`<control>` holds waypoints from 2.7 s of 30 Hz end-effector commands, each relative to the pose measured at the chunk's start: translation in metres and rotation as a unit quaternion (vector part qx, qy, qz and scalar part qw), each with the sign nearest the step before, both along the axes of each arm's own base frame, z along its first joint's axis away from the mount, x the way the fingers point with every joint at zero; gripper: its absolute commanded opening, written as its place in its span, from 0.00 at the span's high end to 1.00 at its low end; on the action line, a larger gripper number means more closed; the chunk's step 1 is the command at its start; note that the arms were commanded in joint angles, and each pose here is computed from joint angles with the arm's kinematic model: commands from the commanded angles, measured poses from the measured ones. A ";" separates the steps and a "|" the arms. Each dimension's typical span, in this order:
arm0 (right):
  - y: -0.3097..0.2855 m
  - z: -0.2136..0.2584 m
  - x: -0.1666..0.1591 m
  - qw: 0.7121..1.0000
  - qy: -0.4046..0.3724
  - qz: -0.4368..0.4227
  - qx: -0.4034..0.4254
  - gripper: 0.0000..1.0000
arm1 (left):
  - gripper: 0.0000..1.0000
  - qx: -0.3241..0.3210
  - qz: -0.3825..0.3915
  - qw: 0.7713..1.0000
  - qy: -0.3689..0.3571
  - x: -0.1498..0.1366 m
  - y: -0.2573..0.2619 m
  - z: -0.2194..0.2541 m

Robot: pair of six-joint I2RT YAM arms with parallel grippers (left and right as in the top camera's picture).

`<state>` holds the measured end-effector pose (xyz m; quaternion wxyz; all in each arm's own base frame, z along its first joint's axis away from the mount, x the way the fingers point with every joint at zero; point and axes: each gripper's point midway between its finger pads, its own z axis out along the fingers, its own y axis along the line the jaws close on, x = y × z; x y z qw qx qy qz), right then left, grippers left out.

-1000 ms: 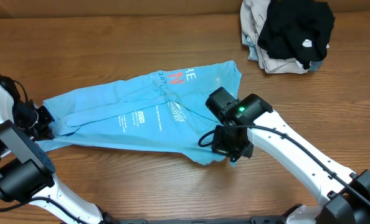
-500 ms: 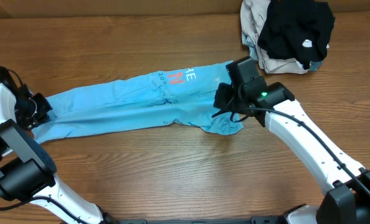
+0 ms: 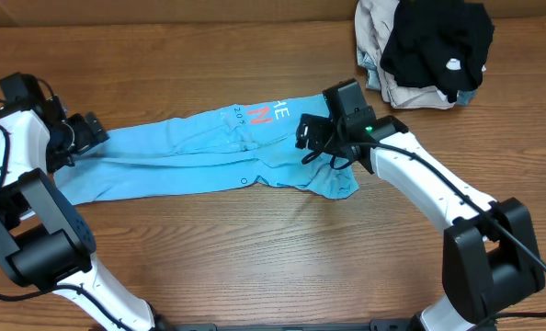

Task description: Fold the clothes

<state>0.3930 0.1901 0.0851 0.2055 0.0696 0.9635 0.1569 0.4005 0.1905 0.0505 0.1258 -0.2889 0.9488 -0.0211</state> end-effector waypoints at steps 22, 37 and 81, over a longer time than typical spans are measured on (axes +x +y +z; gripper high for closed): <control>-0.004 0.014 -0.026 0.999 0.037 0.024 0.003 0.00 | 0.02 0.001 -0.096 0.995 -0.011 -0.041 0.035 -0.042; -0.002 0.014 -0.028 0.999 0.041 0.027 0.008 0.00 | 0.96 0.030 -0.041 0.999 0.010 -0.049 0.053 -0.043; -0.053 0.007 -0.024 0.997 0.076 -0.029 0.000 0.00 | 0.93 0.025 -0.396 0.917 0.029 0.031 -0.268 0.077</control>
